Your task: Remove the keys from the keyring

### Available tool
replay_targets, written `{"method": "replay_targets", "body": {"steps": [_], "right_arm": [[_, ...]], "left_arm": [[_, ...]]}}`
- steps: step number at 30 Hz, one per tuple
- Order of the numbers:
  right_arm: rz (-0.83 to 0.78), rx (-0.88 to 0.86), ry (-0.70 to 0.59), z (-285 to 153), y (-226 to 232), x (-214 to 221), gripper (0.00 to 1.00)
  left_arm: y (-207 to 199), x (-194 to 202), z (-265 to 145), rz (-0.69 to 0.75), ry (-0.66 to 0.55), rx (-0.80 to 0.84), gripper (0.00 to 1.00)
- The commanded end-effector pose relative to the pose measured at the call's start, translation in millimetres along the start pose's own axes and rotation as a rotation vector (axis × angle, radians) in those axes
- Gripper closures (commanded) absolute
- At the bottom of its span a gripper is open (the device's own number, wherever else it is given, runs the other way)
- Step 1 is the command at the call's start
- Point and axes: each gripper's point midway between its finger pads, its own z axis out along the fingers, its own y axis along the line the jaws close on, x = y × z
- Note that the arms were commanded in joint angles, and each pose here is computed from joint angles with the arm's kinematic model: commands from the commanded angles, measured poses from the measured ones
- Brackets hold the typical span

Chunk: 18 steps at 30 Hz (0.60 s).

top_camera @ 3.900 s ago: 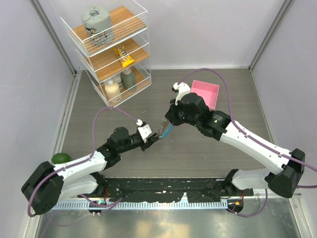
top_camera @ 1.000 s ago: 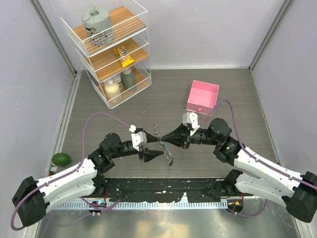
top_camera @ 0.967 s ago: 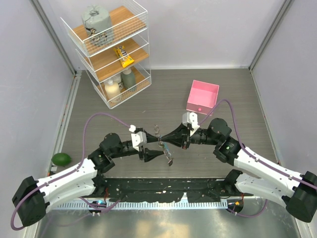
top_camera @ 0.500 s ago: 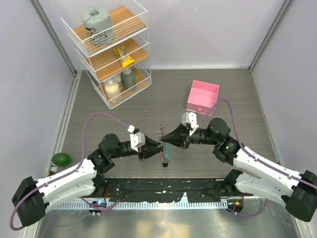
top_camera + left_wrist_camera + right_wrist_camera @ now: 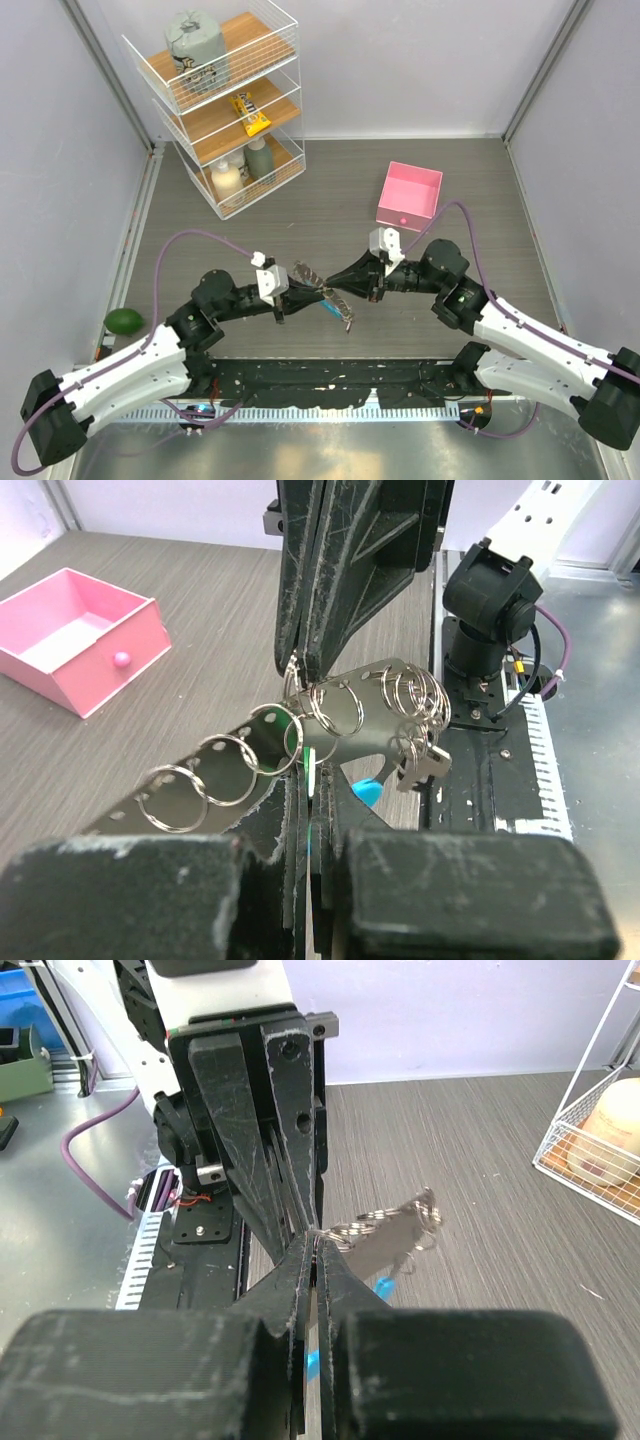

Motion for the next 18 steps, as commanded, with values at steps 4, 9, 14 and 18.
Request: {"method": "replay_targets", "body": {"steps": [4,9,14,18], "right_arm": [[-0.063,-0.021,-0.054,-3.0,5.0,-18.8,0.95],[-0.031,-0.054,-0.013,2.1,6.1,-6.9,0.94],[-0.011,-0.025,0.008,3.1,0.4,1.2,0.94],[-0.016,0.044,0.036,1.6,-12.3,10.5,0.93]], "left_arm": [[5.1,-15.9,-12.6,0.012,0.047,-0.061,1.00],[1.9,-23.3,-14.3,-0.012,0.064,-0.052,1.00],[2.8,-19.7,-17.8,-0.051,0.132,-0.068,1.00],[4.3,-16.9,-20.2,-0.084,0.189,-0.083,1.00]]}}
